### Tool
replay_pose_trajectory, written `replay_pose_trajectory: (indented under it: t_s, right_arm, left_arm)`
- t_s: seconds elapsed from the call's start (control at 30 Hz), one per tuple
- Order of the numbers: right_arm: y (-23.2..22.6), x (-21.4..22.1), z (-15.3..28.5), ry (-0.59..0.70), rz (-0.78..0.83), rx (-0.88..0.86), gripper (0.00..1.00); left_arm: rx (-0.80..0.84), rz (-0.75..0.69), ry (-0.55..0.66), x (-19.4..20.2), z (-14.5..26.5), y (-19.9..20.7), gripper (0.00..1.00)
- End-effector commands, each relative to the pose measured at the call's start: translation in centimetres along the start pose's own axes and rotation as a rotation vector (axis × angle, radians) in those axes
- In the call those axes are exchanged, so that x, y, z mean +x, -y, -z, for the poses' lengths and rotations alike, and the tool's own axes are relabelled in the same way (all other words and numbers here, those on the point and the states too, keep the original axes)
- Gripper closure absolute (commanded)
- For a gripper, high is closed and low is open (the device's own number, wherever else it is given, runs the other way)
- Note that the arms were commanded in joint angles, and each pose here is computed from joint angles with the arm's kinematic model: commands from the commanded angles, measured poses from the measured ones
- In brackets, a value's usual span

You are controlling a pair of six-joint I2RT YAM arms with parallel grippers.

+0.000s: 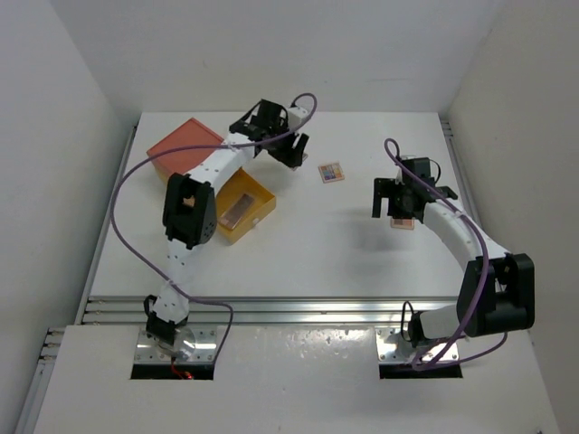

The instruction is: Organize the makeup

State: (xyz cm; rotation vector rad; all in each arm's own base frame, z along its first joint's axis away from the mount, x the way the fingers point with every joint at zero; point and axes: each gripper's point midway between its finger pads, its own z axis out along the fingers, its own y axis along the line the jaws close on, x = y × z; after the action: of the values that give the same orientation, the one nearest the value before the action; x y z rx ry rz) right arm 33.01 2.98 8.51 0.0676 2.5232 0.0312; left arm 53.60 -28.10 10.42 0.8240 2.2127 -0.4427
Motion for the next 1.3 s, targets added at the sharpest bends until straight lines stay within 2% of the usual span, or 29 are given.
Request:
replay_pose_trajectory:
  t_s: [0.0, 0.13, 0.17, 0.2, 0.23, 0.27, 0.3, 0.33, 0.43, 0.73, 0.87, 0.93, 1.0, 1.07, 1.13, 1.27]
  right_arm:
    - [0.6, -1.6, 0.4, 0.057, -0.053, 0.017, 0.00]
    - [1.7, -1.0, -0.3, 0.019, -0.082, 0.050, 0.00]
    - [2.1, 0.3, -0.9, -0.048, -0.084, 0.067, 0.00]
    - [2.8, -0.8, -0.7, -0.043, -0.104, 0.085, 0.00]
    - [3.3, -0.7, -0.8, -0.059, -0.106, 0.101, 0.00]
    - [3.8, 0.2, -1.5, -0.129, -0.101, 0.116, 0.00]
    - [3.6, -0.3, -1.5, -0.130, -0.100, 0.102, 0.00]
    - [3.9, 0.1, -2.2, -0.159, -0.089, 0.117, 0.00]
    - [5.5, 0.1, -2.9, -0.191, -0.100, 0.129, 0.00]
    - [7.2, 1.8, -4.9, -0.266, -0.127, 0.126, 0.00]
    - [6.8, 2.1, -5.8, -0.278, -0.115, 0.088, 0.00]
    - [6.8, 2.5, -6.4, -0.294, -0.105, 0.085, 0.00]
    - [6.9, 2.9, -6.9, -0.311, -0.100, 0.089, 0.00]
    - [7.2, 3.0, -7.3, -0.320, -0.095, 0.101, 0.00]
    - [7.3, 3.2, -7.8, -0.327, -0.094, 0.104, 0.00]
    - [7.5, 2.5, -8.6, -0.313, -0.088, 0.107, 0.00]
  left_arm:
    - [0.015, -0.129, 0.276, -10.0, 10.3, 2.2, 1.00]
    - [0.013, -0.137, 0.252, -7.6, 13.3, 1.8, 1.00]
    - [-0.016, -0.150, 0.270, -7.7, 15.8, 1.0, 1.00]
    - [0.001, -0.138, 0.206, -4.9, 15.6, 1.0, 1.00]
    - [-0.004, -0.151, 0.184, -3.7, 16.1, 0.8, 1.00]
    - [-0.018, -0.213, 0.188, -3.3, 17.8, 0.8, 1.00]
    - [-0.019, -0.208, 0.124, -0.1, 17.3, 0.4, 1.00]
    - [-0.015, -0.244, 0.105, 1.1, 17.5, 0.6, 1.00]
    - [-0.007, -0.224, 0.030, 5.6, 17.5, 0.5, 1.00]
    - [-0.057, -0.139, -0.080, 13.1, 15.4, -2.3, 1.00]
    - [-0.068, -0.127, -0.120, 15.1, 14.5, -3.0, 1.00]
    - [-0.054, -0.101, -0.166, 17.2, 13.9, -2.9, 0.96]
    - [-0.061, -0.105, -0.162, 17.6, 13.8, -3.3, 0.86]
    - [-0.046, -0.100, -0.168, 18.2, 13.4, -3.1, 0.82]
    - [-0.033, -0.104, -0.174, 18.5, 13.1, -3.0, 0.68]
    - [-0.025, -0.096, -0.191, 19.1, 12.6, -3.0, 0.58]
